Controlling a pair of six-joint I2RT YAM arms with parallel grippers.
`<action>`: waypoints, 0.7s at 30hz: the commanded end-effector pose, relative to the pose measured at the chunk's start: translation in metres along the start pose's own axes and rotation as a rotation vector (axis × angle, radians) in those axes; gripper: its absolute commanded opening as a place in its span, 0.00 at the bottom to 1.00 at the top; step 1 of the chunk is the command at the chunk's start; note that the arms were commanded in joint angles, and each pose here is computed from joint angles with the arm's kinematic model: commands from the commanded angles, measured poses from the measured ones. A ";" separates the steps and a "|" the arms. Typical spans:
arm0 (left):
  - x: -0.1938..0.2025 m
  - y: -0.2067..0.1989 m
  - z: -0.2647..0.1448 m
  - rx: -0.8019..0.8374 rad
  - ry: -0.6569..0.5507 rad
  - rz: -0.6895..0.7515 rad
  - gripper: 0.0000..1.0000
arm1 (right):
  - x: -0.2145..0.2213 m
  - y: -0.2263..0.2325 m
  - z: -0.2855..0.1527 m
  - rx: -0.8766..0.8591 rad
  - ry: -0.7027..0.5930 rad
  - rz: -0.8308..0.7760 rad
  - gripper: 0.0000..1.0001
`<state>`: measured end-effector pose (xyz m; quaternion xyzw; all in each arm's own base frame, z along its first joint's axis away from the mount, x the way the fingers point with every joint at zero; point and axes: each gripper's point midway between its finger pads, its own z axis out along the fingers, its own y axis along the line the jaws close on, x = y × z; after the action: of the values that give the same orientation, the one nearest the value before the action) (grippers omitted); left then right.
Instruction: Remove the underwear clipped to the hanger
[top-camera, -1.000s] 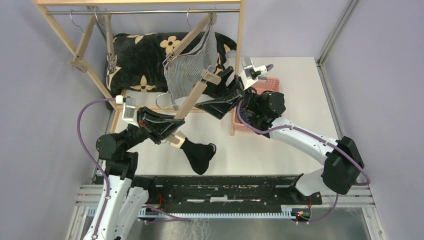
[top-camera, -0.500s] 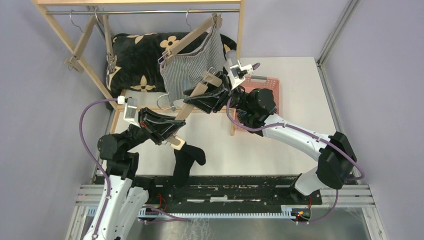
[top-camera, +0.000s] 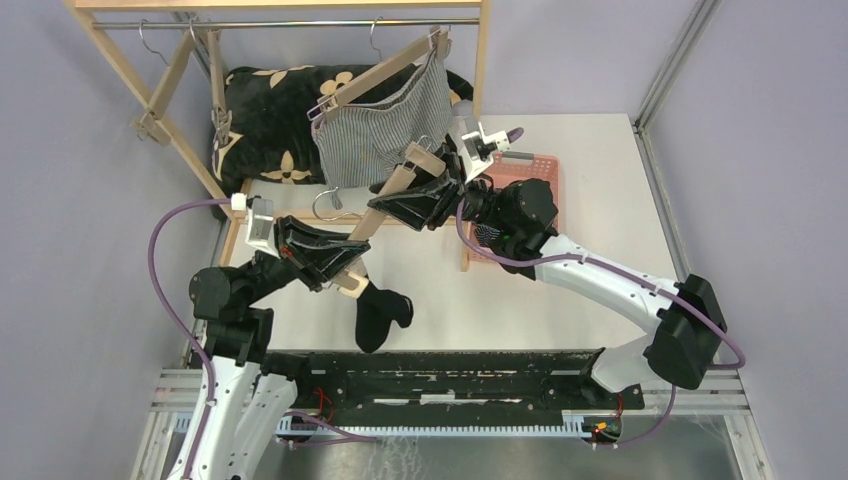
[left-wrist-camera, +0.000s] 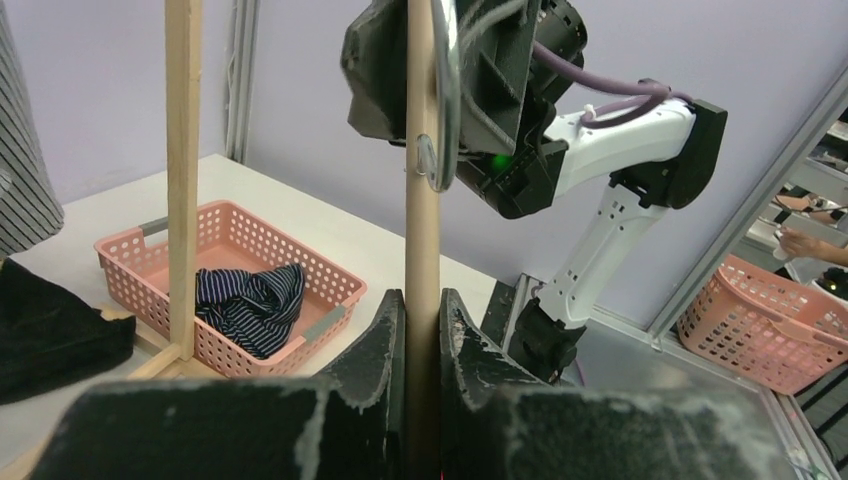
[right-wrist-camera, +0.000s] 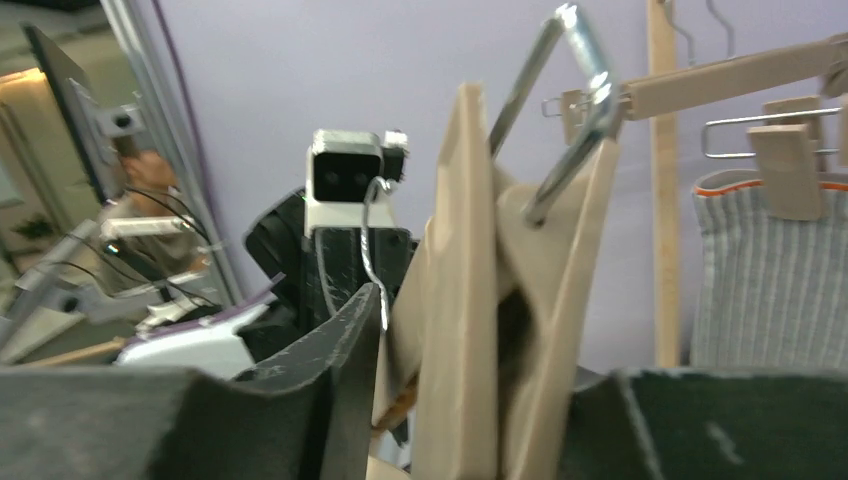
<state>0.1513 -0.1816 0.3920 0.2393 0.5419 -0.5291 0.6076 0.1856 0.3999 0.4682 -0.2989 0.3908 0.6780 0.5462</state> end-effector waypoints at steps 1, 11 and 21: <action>-0.017 -0.007 0.000 -0.010 -0.043 0.025 0.03 | -0.011 -0.001 -0.007 0.019 -0.029 -0.141 0.48; -0.016 -0.007 0.000 -0.007 -0.061 0.013 0.03 | -0.006 -0.002 0.000 -0.009 -0.005 -0.102 0.01; -0.017 0.008 0.001 -0.096 0.001 0.042 0.86 | -0.021 0.018 -0.006 -0.043 -0.025 -0.138 0.01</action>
<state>0.1616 -0.1781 0.3867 0.2100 0.5656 -0.5202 0.6044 0.1862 0.3999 0.4562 -0.3181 0.3953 0.6568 0.5577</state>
